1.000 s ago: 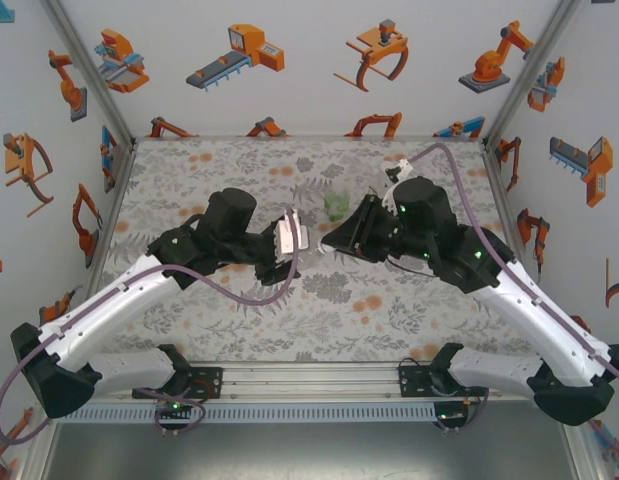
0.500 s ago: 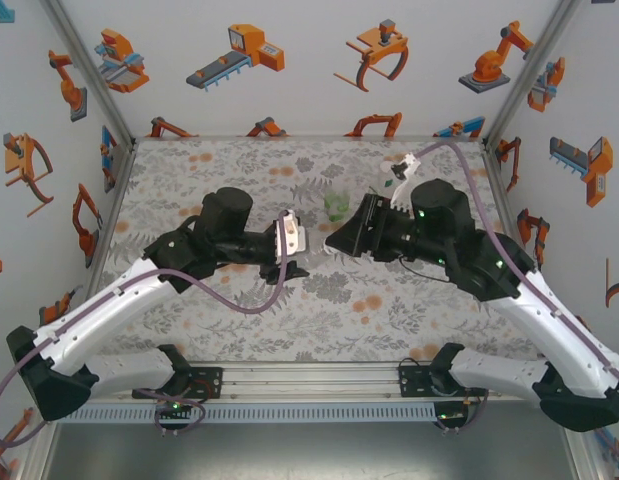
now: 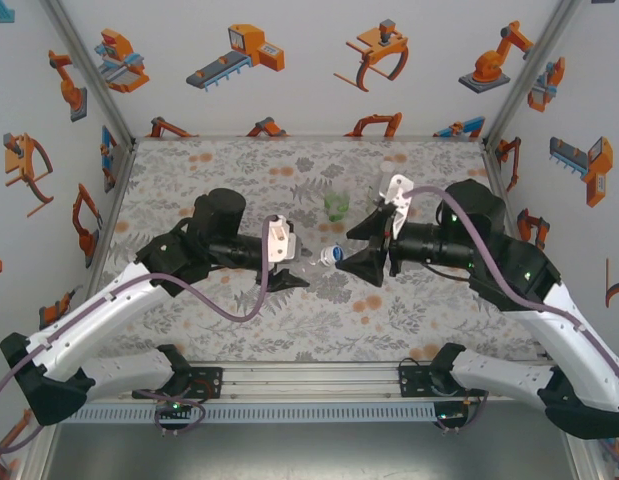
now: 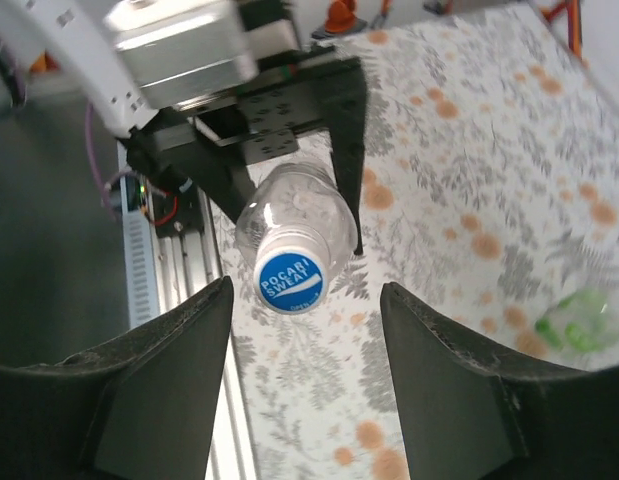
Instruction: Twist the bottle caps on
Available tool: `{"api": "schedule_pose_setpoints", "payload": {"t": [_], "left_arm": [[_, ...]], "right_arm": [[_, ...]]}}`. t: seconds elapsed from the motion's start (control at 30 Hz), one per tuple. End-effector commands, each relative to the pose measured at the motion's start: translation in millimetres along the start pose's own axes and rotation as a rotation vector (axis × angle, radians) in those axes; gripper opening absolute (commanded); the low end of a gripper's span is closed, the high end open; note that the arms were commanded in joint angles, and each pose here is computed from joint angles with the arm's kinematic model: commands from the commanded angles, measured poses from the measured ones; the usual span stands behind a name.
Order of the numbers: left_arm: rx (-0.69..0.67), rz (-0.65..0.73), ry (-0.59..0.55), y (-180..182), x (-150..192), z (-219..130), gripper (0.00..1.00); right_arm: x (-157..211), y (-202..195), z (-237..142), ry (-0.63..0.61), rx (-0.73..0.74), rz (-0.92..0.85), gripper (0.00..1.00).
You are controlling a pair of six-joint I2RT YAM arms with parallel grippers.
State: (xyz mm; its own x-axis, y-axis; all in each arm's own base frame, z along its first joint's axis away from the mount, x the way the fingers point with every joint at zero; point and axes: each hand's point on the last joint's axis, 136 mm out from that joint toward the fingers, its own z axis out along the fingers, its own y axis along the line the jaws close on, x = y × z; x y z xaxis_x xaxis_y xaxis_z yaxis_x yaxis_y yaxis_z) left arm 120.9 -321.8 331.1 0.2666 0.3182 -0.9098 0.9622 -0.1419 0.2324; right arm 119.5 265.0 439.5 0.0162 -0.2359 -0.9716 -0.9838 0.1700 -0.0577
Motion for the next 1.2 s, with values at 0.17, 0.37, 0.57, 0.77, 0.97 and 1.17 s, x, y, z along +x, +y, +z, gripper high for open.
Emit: {"api": "schedule_pose_setpoints", "payload": {"t": [0.17,0.37,0.57,0.77,0.97,1.17], "left_arm": [[0.051,0.017,-0.035,-12,-10,-5,0.00],[0.054,0.022,-0.031,-13,-10,-7,0.00],[0.060,0.023,-0.028,-12,-9,-5,0.00],[0.054,0.028,-0.032,-11,-10,-5,0.00],[0.052,0.031,-0.032,-10,-11,-5,0.00],[0.022,0.027,-0.030,-2,-13,-3,0.00]], "right_arm": [[-15,28,5,-0.061,-0.191,-0.259,0.48],[-11,26,6,-0.047,-0.186,-0.253,0.44],[-7,25,7,-0.033,-0.183,-0.246,0.43],[-2,27,7,-0.017,-0.197,-0.233,0.44],[-2,28,7,-0.020,-0.200,-0.234,0.36],[3,15,11,0.008,-0.130,-0.153,0.10]]}}
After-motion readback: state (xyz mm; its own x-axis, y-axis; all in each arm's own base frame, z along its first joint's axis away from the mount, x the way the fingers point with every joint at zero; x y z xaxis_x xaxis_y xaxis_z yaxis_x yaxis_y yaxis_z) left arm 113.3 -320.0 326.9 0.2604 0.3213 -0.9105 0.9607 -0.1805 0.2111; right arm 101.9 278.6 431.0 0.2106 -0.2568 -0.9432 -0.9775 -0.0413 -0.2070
